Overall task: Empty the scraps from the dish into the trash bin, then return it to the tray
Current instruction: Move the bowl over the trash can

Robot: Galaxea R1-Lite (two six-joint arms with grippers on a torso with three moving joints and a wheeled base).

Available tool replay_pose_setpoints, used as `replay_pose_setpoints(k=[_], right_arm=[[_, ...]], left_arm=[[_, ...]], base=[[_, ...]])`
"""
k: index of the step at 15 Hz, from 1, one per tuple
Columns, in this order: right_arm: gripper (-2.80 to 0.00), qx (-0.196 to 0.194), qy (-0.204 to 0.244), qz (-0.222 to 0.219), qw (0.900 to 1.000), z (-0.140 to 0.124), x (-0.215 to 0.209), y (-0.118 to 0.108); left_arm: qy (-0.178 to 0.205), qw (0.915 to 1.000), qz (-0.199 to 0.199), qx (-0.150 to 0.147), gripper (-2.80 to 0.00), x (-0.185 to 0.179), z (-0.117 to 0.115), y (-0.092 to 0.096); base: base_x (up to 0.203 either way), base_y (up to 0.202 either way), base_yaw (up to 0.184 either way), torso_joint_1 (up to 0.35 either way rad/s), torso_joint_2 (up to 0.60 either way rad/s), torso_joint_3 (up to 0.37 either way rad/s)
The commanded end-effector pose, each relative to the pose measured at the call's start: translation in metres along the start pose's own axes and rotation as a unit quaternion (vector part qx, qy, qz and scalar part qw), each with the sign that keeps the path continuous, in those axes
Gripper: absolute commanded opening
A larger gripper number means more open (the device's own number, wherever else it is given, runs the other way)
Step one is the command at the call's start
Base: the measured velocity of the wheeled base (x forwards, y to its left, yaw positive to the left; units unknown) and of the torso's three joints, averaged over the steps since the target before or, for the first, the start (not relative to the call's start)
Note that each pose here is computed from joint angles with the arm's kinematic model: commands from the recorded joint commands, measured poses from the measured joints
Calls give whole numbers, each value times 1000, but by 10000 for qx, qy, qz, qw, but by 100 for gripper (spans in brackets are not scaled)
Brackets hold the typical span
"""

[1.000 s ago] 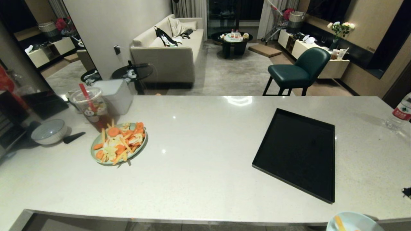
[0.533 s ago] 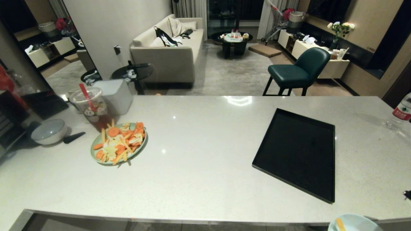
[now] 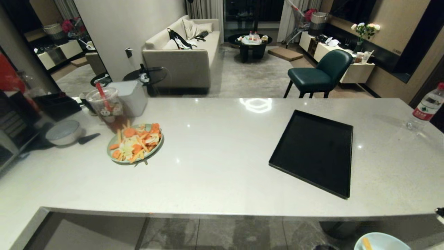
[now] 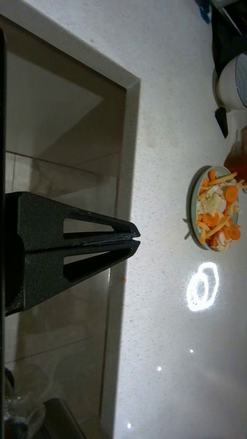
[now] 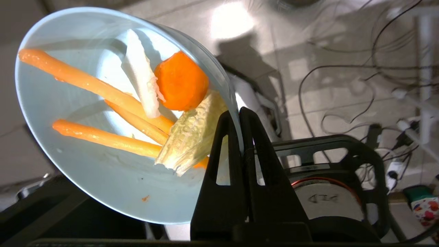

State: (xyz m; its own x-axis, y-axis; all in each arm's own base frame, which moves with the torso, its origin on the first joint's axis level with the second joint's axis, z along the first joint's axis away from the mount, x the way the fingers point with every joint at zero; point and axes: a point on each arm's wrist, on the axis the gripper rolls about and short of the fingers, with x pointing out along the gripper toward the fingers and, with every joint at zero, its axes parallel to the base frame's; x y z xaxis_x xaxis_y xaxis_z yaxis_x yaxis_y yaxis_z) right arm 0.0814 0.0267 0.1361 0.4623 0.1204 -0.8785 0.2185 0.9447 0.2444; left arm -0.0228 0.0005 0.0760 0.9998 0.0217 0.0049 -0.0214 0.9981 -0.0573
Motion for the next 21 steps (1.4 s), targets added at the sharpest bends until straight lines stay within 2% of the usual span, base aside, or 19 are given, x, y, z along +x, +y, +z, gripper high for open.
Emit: replay_pose_setpoints(k=[1, 15, 21], right_arm=[[-280, 19, 74, 79, 9999, 0, 0, 1], [-280, 11, 406, -127, 9991, 7, 13, 6], [-280, 6, 442, -75, 9990, 7, 14, 6]], left_arm=[[1, 10000, 7, -5, -280, 0, 0, 0], [1, 10000, 7, -5, -280, 0, 0, 0], [1, 10000, 3, -5, -280, 0, 0, 0]], base=[[-193, 0, -1, 7, 6, 1], [-193, 0, -2, 2, 2, 3], [-10, 0, 0, 4, 1, 2]])
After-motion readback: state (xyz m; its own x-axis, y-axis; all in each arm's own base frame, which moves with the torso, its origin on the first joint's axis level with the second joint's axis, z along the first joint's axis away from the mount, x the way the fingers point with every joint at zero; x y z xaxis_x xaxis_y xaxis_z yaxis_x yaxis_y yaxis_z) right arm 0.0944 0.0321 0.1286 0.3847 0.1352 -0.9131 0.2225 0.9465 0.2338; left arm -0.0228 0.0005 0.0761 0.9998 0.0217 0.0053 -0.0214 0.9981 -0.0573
